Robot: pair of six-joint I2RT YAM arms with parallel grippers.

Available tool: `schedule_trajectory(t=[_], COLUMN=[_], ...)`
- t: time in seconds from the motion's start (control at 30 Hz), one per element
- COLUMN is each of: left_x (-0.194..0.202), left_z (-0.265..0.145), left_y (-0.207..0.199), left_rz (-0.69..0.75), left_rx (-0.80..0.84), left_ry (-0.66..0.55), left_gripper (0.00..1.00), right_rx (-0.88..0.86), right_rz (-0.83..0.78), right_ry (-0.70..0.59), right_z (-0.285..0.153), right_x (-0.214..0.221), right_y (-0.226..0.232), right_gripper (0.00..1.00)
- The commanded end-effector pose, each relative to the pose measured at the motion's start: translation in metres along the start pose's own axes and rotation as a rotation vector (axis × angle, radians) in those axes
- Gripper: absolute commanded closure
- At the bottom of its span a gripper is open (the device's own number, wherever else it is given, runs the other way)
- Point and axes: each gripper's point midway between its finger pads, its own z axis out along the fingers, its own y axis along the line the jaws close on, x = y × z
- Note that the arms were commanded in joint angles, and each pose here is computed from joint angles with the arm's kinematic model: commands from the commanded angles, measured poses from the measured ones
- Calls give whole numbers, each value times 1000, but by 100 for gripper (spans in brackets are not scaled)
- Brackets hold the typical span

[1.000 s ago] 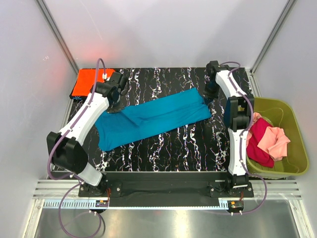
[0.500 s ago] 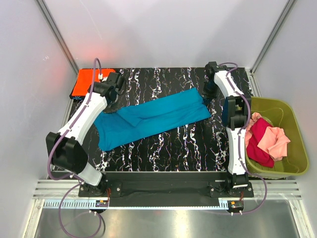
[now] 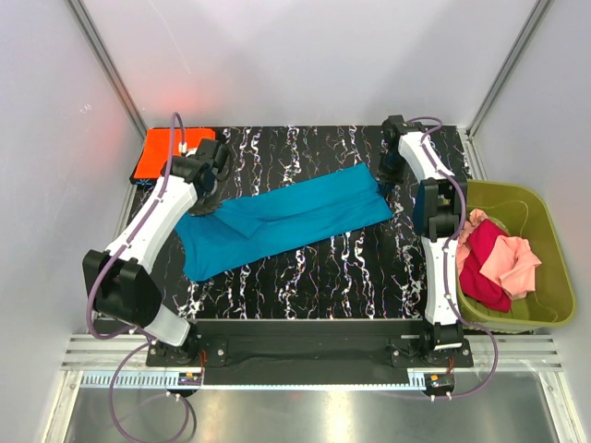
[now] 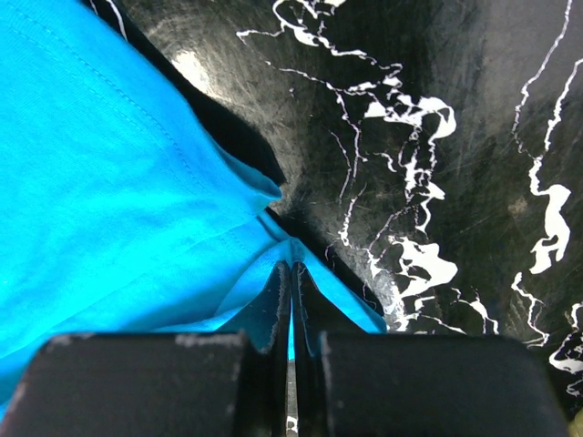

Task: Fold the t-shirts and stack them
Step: Fold the tshirt

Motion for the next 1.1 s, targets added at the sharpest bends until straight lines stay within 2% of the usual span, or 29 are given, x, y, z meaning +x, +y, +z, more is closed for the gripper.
schedule_trajectory(t=[0.0,0.37,1.03,1.07], left_x=[-6,9,-9,-9], left_z=[-11,-16,7,8], left_y=[12,29,14,13], left_rz=[-48,-68,-28,-21], left_rx=[-19,-53,-95,-95], left_ry=[-50,-58,-42,-39], left_gripper=[100,100,100,100], right_rx=[-64,-65,-77,-79], right_rz=[-19,-21,-20,-20], right_ry=[-66,-86,-47,-43], right_z=[-26,-34,6,8], right_x=[-12,-11,-21,-21], right_y=[11,10,17,17], right_gripper=[100,100,100,95])
